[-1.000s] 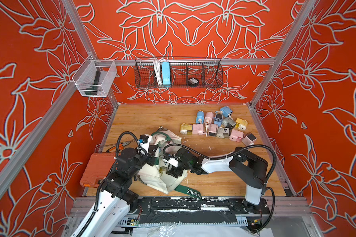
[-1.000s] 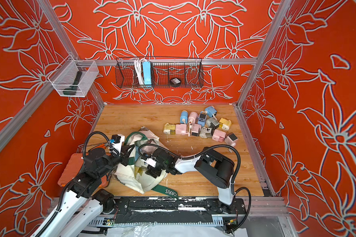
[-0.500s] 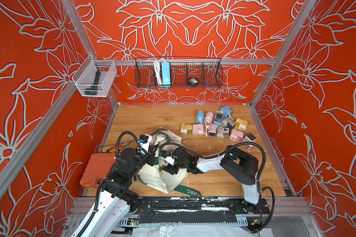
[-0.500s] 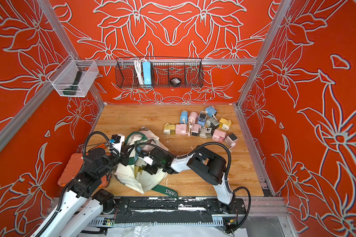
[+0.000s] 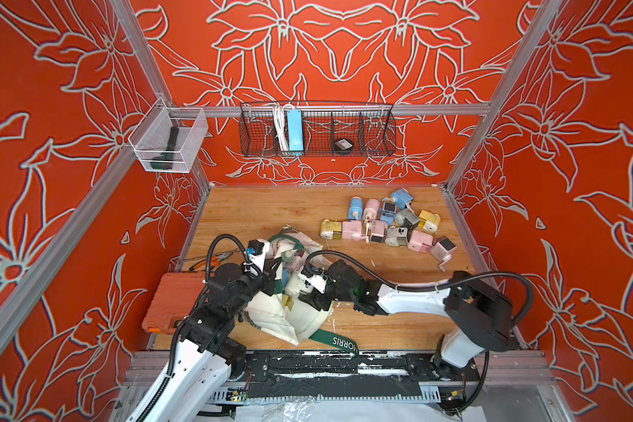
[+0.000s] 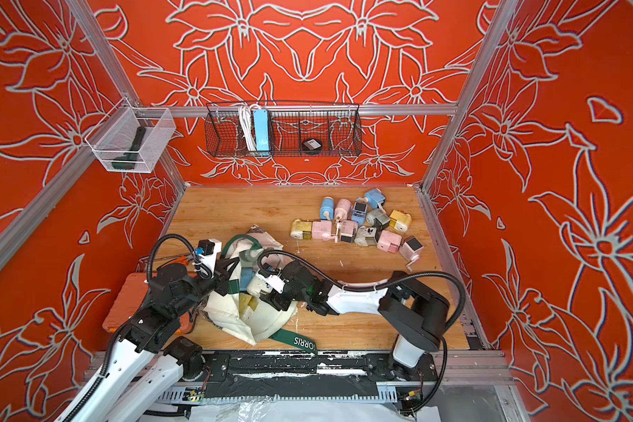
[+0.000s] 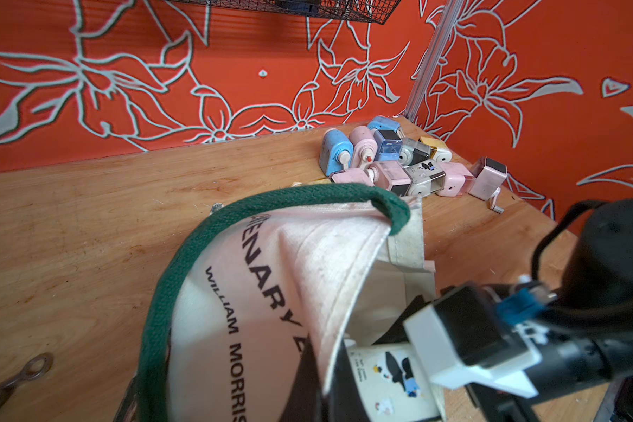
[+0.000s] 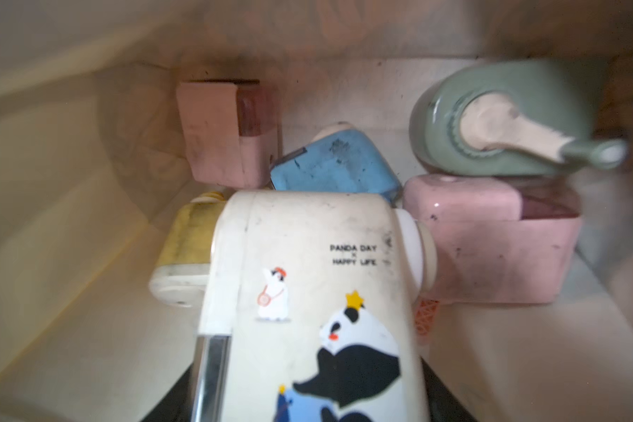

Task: Take out the pencil sharpeners from the tote bags
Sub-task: Pick up the pencil sharpener from the canvas bag, then place the pencil sharpener at the center of the board.

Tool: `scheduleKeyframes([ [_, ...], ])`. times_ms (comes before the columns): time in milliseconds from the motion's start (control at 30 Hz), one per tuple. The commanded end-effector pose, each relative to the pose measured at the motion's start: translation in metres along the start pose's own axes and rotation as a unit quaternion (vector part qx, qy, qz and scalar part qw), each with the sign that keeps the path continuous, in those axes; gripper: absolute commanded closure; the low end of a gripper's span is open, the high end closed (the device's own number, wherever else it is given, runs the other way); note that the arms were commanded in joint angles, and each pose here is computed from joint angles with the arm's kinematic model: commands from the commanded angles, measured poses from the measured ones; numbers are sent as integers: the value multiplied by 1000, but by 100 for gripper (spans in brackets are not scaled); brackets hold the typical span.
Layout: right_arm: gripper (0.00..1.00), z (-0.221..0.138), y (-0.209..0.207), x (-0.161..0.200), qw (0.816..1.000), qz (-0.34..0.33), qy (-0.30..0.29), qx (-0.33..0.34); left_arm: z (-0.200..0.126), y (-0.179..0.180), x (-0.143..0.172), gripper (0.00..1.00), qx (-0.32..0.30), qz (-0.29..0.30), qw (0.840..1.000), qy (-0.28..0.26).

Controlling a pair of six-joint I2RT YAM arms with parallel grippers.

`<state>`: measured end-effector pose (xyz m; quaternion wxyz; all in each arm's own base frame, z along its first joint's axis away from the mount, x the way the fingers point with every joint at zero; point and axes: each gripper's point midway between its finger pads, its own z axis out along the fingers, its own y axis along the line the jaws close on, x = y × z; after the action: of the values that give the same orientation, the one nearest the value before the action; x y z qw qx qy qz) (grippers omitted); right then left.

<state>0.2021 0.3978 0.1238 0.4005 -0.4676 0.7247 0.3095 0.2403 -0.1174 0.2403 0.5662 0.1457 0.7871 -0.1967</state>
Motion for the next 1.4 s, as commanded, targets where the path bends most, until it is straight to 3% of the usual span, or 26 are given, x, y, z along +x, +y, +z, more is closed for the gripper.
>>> scheduleKeyframes([
  [0,56,-26,0,1,1000,9,4,16,-1,0,-4,100,-2,2,1000,-11],
  [200,57,-71,1,-8,999,7,-8,34,-3,2,-4,100,-9,1,1000,-13],
  [367,54,-115,-11,-27,995,17,-58,80,-3,4,-4,100,-15,0,1000,-12],
  [500,53,-150,-43,-43,982,58,-109,144,-2,4,-3,100,-15,0,1000,-11],
  [667,57,-164,-99,-30,960,134,-97,227,-3,4,-4,100,-15,-1,1000,-12],
  [800,58,-154,-126,-15,949,170,-73,256,-4,4,-4,100,-15,-1,1000,-14],
  [900,60,-135,-142,5,944,195,-23,265,-2,3,-3,100,-11,-2,1000,-10],
  [1133,62,-83,-156,38,940,226,47,252,-3,3,-5,100,-10,-1,1000,-14],
  [1367,62,-54,-172,62,927,241,93,270,-5,1,-6,100,-7,-1,1000,-18],
])
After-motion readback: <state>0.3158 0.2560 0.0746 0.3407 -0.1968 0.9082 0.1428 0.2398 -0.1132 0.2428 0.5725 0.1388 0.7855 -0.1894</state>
